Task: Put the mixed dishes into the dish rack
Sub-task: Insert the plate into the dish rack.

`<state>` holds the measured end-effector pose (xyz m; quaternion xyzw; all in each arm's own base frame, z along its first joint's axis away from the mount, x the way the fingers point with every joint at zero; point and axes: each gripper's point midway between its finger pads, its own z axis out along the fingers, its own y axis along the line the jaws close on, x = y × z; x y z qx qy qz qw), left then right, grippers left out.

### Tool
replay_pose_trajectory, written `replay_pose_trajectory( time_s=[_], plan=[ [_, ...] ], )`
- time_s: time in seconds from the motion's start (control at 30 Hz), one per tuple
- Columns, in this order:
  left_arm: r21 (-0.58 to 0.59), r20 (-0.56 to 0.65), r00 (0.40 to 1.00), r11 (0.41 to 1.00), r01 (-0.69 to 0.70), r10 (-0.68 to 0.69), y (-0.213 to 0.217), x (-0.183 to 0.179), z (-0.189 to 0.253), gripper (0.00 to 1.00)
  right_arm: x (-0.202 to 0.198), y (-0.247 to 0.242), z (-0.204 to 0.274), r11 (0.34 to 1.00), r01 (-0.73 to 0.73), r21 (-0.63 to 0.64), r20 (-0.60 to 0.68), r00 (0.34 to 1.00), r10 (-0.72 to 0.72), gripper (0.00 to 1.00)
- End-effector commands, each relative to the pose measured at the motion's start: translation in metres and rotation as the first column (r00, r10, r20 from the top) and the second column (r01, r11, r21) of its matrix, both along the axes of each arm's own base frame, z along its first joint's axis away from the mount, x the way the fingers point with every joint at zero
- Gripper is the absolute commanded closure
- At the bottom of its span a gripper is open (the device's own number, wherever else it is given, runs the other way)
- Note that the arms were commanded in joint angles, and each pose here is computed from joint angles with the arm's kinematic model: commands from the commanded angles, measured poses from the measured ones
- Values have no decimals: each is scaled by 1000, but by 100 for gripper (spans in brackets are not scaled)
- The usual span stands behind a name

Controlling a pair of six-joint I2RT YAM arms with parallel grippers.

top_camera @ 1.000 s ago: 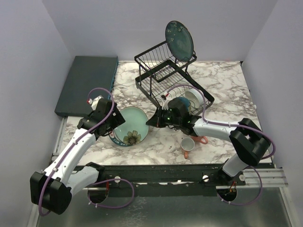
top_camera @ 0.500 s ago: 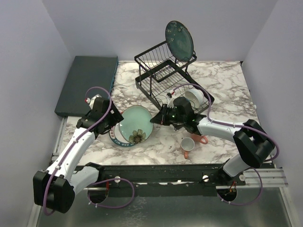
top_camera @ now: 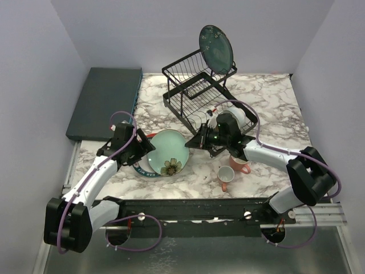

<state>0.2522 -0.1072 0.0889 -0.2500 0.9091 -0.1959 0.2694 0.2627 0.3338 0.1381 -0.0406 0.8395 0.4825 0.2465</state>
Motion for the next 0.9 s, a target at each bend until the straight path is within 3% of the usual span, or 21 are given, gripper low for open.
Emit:
replay_pose_trajectory(
  time_s=[0.0, 0.5, 0.87],
  plan=[
    [-72, 23, 1000, 997, 18, -16, -11, 4, -1, 15, -4, 2, 41, 990, -46, 135, 29, 999, 42, 100],
    [-197, 2, 1000, 980, 28, -28, -27, -7, -20, 17, -5, 0, 21, 989, -51, 141, -41, 998, 57, 100],
    [-281, 11, 999, 959, 44, -43, -38, -12, -27, 23, -6, -14, -18, 999, -2, 35, -92, 996, 5, 100]
  ],
)
